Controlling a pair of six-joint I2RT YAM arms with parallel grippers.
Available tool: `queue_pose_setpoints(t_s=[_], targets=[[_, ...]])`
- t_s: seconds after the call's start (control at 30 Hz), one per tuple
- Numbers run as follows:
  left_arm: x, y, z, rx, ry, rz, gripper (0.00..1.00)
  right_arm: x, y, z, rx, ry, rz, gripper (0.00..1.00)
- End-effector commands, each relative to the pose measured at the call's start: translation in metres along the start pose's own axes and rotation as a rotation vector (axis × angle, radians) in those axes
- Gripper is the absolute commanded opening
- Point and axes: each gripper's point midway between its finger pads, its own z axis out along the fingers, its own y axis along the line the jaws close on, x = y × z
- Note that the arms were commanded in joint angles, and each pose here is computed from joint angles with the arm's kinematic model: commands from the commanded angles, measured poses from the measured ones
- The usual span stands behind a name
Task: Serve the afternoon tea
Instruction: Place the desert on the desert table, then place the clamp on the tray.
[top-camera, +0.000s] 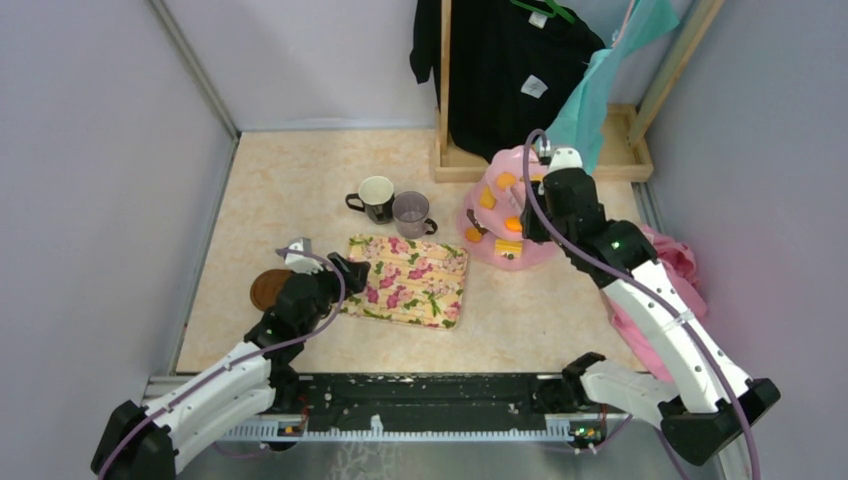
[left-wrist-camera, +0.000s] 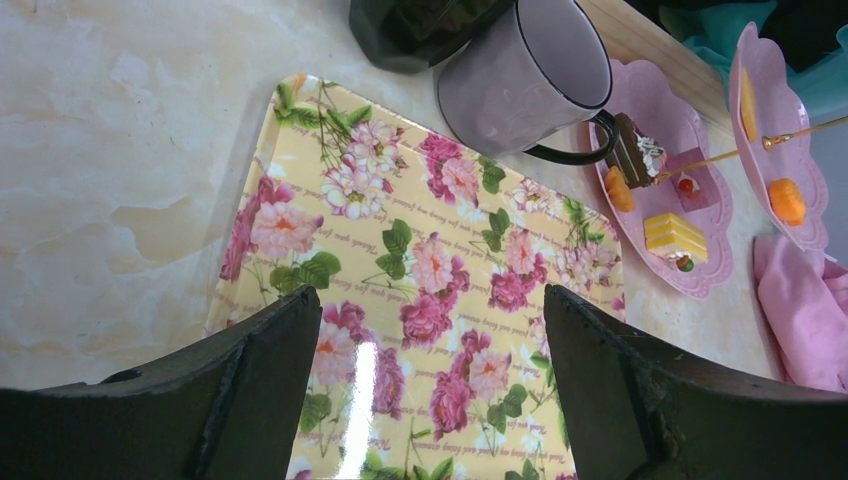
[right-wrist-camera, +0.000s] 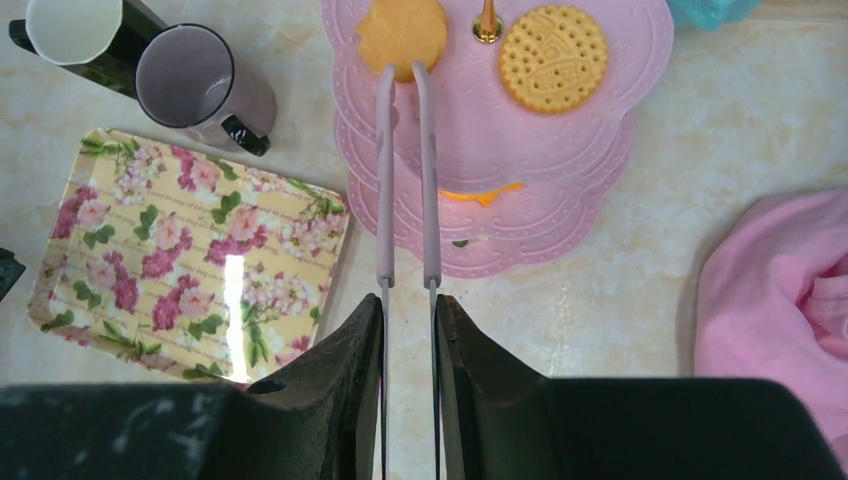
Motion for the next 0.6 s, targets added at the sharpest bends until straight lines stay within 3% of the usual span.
queue_pose_setpoints(t_s=[0.0, 0.33, 0.57], targets=[[-0.017, -0.017, -0.001, 0.032, -0.028, -0.013, 0.87, -0.024, 0.003, -0.021, -0.045, -0.095, 0.019, 0.24], [-0.027, -0.014, -0.002, -0.009, -0.045, 0.003, 0.87, -0.033, 0.043, -0.049, -0.267, -0.18, -0.042, 0.23], [-0.02, -0.005, -0.004, -0.04, -0.02, 0.015, 0.88, 0.0, 0.104, -0.038, -0.418, -0.163, -0.13, 0.23]])
